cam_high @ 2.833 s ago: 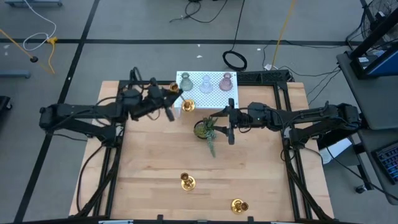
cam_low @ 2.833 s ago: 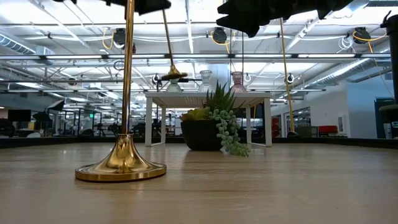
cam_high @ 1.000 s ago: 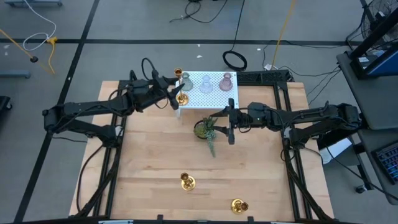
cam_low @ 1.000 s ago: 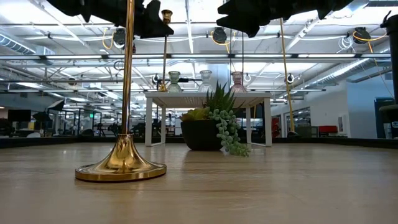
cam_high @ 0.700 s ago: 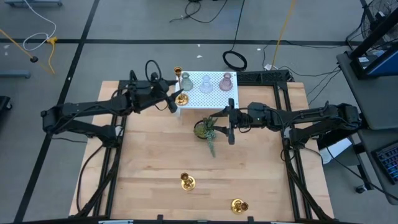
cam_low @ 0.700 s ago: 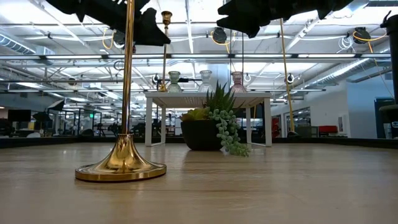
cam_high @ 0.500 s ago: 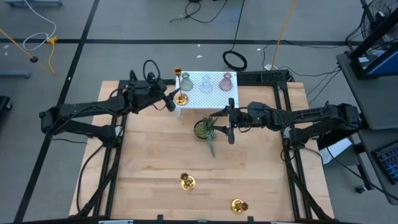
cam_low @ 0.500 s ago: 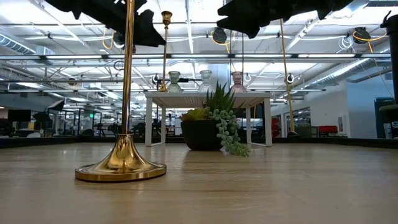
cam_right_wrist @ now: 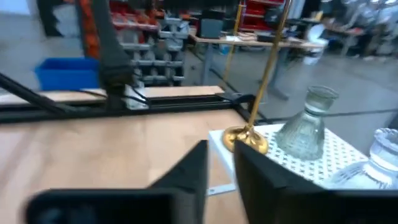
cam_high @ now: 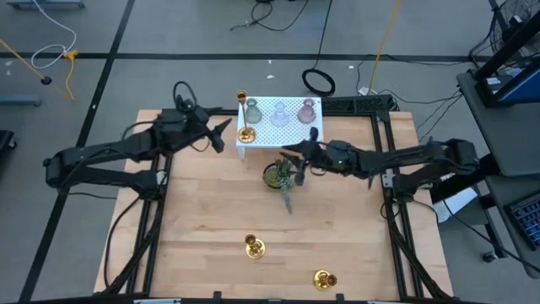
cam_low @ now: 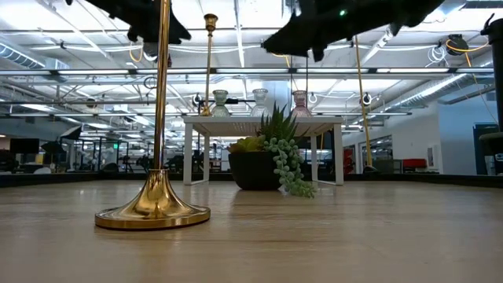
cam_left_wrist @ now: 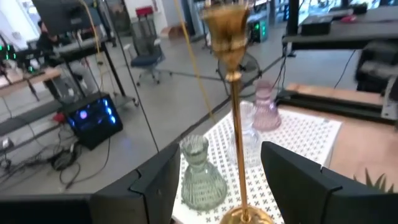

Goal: Pick & Place candle stick holders
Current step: Put the top golden candle holder on the shelf aligned with the transparent glass candle holder

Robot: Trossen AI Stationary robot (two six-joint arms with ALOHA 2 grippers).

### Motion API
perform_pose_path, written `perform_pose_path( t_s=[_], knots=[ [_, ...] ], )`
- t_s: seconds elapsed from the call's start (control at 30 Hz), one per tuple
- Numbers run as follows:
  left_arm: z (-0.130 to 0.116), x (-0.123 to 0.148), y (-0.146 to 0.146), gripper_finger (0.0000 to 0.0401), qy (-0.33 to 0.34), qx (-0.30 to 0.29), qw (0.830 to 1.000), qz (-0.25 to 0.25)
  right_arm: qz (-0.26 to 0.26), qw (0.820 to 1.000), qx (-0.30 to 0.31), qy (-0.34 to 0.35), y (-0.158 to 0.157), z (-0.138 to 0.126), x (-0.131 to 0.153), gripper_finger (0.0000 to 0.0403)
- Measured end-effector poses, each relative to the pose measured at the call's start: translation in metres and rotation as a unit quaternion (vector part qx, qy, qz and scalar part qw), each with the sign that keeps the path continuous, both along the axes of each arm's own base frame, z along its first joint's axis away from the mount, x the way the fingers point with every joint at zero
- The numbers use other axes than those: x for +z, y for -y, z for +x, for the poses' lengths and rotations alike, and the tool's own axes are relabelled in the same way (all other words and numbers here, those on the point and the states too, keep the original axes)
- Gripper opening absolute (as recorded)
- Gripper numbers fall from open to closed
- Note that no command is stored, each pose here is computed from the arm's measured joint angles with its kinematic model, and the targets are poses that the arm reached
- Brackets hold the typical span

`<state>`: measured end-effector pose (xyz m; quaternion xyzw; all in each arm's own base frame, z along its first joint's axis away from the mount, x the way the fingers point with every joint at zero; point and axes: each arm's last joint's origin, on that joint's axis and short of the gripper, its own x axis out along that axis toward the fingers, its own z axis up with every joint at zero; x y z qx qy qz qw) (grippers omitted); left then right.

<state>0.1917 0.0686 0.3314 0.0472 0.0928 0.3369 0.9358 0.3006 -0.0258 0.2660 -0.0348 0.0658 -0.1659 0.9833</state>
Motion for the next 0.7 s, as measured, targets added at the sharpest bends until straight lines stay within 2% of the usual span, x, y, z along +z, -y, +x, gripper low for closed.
perform_pose_path(
  t_s=[0.1, 0.2, 0.27, 0.33, 0.47, 0.7],
  knots=[
    [-0.006, 0.004, 0.004, 0.0232, 0.001, -0.006, 1.000, 0.012, -0.031, 0.998, -0.051, -0.021, 0.005, 0.014, -0.010, 0.0013],
    [-0.010, 0.004, 0.005, 0.0232, -0.008, -0.006, 1.000, 0.013, -0.038, 0.989, -0.127, -0.058, 0.019, 0.025, -0.014, 0.0010],
    [-0.010, 0.003, 0.005, 0.0232, -0.015, -0.007, 1.000, 0.010, -0.025, 0.986, -0.138, -0.089, 0.026, 0.031, -0.019, 0.0008],
    [-0.011, -0.001, 0.005, 0.0232, -0.031, -0.006, 1.000, 0.003, -0.017, 0.985, -0.114, -0.127, 0.028, 0.032, -0.024, 0.0002],
    [-0.012, -0.008, 0.005, 0.0232, -0.061, -0.005, 0.998, -0.016, -0.004, 0.990, -0.060, -0.126, 0.017, 0.029, -0.010, 0.0003],
    [-0.013, -0.014, 0.007, 0.0232, -0.078, -0.018, 0.996, -0.049, -0.009, 0.989, 0.029, -0.141, -0.031, -0.012, 0.029, 0.0008]
  ],
)
